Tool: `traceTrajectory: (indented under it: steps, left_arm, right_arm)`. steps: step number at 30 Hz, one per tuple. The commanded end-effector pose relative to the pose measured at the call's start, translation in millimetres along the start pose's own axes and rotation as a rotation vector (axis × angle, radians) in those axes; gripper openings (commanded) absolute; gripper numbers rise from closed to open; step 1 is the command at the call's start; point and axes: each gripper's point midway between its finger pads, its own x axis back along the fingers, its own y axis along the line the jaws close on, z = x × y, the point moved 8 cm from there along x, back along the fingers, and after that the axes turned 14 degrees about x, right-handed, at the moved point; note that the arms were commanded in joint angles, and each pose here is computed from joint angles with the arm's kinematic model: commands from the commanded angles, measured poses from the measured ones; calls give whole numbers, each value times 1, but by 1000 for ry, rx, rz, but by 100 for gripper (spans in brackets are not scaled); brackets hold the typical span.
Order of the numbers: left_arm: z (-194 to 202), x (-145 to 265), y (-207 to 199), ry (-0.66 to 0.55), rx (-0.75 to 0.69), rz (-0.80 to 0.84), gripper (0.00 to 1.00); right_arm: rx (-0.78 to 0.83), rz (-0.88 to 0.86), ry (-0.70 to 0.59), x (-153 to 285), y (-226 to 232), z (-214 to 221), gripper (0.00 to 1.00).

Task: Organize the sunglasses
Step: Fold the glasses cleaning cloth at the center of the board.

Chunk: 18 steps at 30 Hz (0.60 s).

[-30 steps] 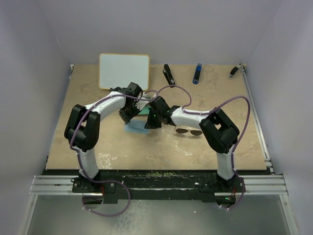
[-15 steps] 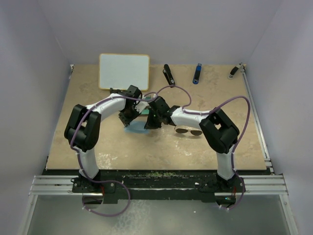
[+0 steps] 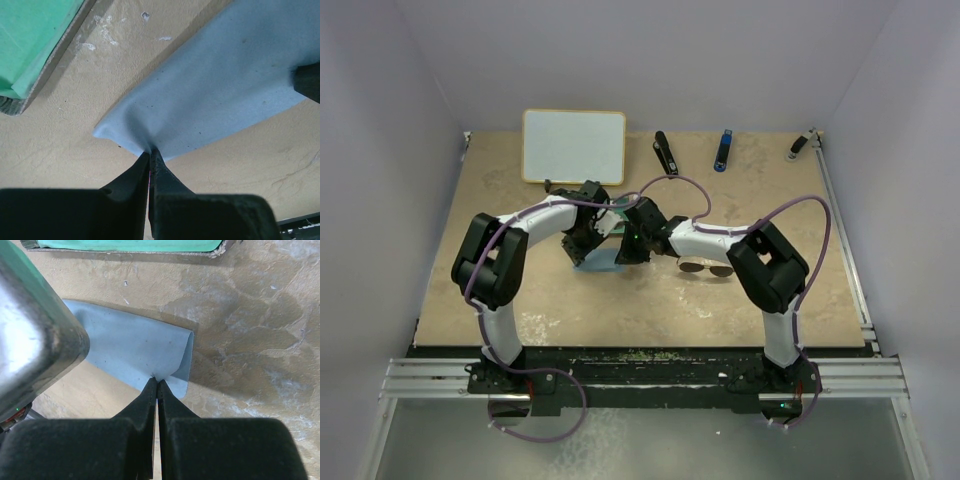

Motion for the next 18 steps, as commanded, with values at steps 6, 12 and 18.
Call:
traceTrajectory:
  steps: [6,12,18]
  left_arm:
    - [-2,3,2,-40,18,-11,4]
    - [-5,2,3,-51,20,-19,4]
    - [-4,0,3,-49,23,-28,4]
  right_arm:
    - [8,1,12,-3,-5,5,0]
    - [8,5,23,-6,-7,8,0]
    - [9,9,23,-6,-7,8,0]
